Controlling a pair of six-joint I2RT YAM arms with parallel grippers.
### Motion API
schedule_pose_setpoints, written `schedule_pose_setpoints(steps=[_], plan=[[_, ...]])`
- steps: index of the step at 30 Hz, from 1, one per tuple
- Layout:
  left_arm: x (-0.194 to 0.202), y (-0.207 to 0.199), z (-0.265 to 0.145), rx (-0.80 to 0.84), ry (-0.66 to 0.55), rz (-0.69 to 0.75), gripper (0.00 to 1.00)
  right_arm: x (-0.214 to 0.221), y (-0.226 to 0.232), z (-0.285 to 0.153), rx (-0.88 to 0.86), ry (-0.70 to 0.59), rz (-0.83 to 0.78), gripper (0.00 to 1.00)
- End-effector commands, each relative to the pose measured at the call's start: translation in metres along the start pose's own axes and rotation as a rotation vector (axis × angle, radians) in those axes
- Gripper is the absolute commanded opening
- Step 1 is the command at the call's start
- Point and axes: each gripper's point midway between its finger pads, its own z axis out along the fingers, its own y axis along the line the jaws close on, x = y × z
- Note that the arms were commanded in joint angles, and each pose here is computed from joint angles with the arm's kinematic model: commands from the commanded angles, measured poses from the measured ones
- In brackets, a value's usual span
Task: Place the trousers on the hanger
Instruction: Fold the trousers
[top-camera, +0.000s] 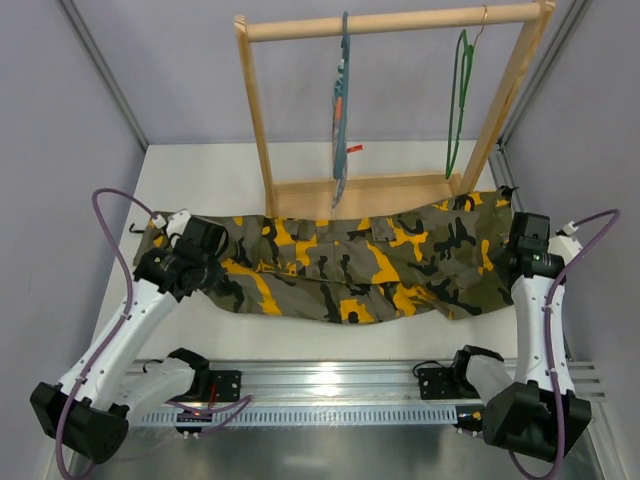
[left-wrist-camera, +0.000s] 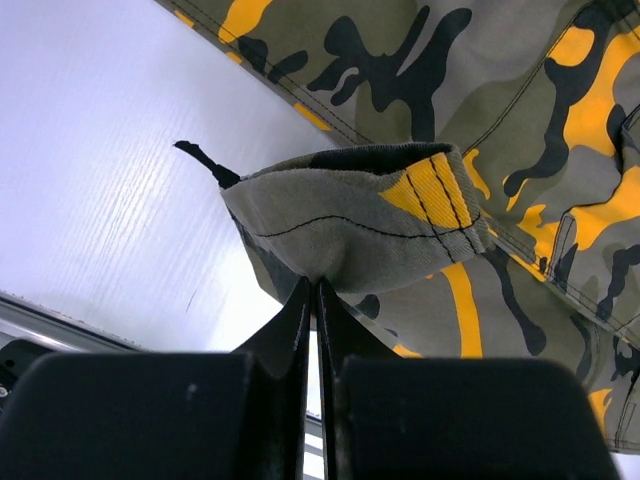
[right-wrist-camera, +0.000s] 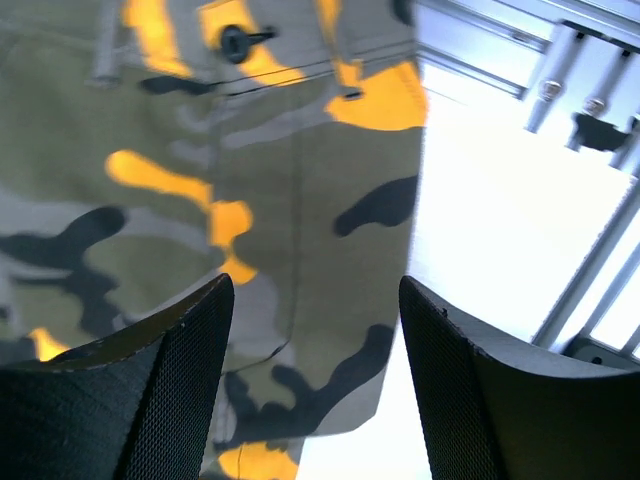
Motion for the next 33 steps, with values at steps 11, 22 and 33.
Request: schedule_pose_setpoints(steps=[11, 22, 33], plan=[[-0.014, 0.004, 0.001, -0.014, -0.031, 0.003, 0.00, 0.015, -0.045, 0.058, 0.173, 0.042, 0.126, 0.67], [-0.016, 0.002, 0.006, -0.022, -0.030, 0.014, 0.00, 0.020, -0.047, 0.073, 0.144, -0.027, 0.190, 0.67], [-0.012, 0.009, 0.013, -0.040, -0.025, 0.008, 0.00, 0.020, -0.045, 0.089, 0.144, -0.048, 0.186, 0.34]])
